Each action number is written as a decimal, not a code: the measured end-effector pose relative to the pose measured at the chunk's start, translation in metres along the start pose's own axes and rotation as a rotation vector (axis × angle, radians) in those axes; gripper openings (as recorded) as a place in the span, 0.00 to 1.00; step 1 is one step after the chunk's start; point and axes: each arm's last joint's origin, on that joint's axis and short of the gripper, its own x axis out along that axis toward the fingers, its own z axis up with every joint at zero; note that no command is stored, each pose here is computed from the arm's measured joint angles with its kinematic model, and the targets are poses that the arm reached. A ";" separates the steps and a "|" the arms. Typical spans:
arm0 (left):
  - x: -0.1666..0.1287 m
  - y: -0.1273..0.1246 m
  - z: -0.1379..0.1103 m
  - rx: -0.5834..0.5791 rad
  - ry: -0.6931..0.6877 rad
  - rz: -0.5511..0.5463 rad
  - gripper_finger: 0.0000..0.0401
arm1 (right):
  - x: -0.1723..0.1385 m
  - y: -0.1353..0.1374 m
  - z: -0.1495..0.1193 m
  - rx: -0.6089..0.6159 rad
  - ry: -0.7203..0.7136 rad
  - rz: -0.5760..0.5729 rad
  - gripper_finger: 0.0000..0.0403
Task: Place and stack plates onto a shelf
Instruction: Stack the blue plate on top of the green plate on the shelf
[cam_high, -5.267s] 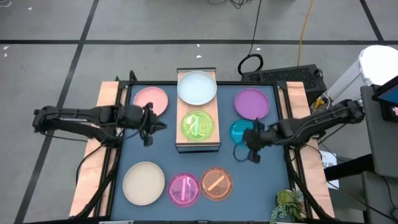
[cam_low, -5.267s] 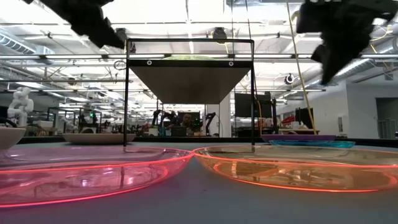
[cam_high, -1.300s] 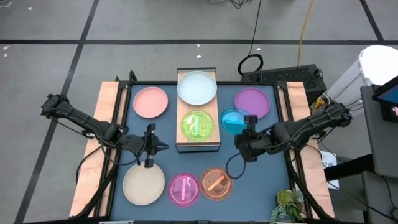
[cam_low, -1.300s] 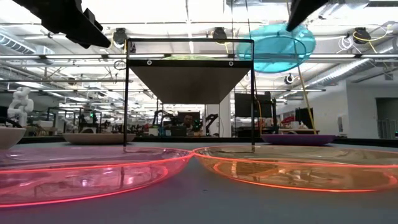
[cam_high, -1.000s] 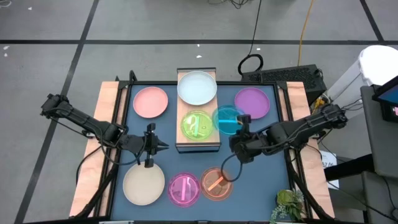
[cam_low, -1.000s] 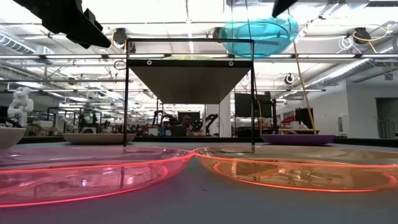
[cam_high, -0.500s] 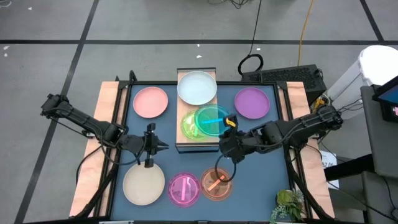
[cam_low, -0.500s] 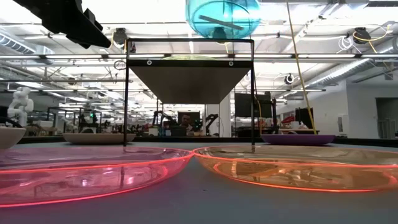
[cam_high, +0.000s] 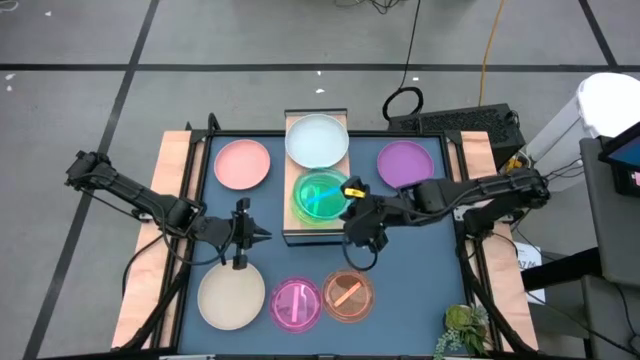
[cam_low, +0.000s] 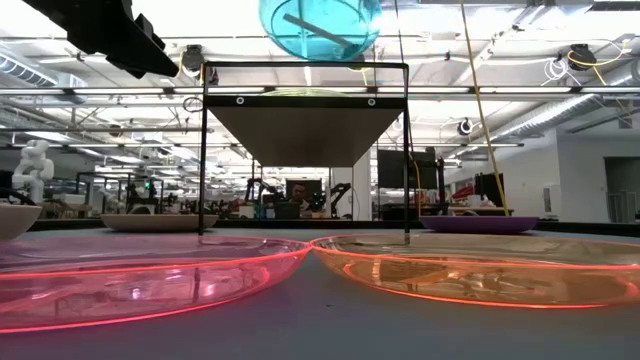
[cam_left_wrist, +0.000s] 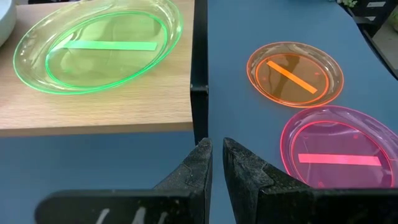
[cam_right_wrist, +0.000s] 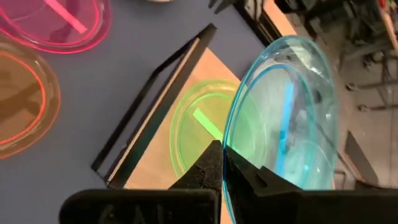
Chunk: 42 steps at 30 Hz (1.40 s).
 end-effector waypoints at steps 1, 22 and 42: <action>0.000 0.000 0.000 -0.001 0.000 0.001 0.12 | 0.003 -0.002 -0.001 -0.015 -0.003 0.011 0.00; 0.000 0.000 0.000 -0.014 -0.001 0.000 0.12 | 0.061 -0.010 -0.015 -0.050 0.072 0.131 0.00; 0.000 0.000 0.000 -0.017 0.000 0.000 0.12 | 0.061 -0.009 -0.016 -0.021 0.080 0.136 0.00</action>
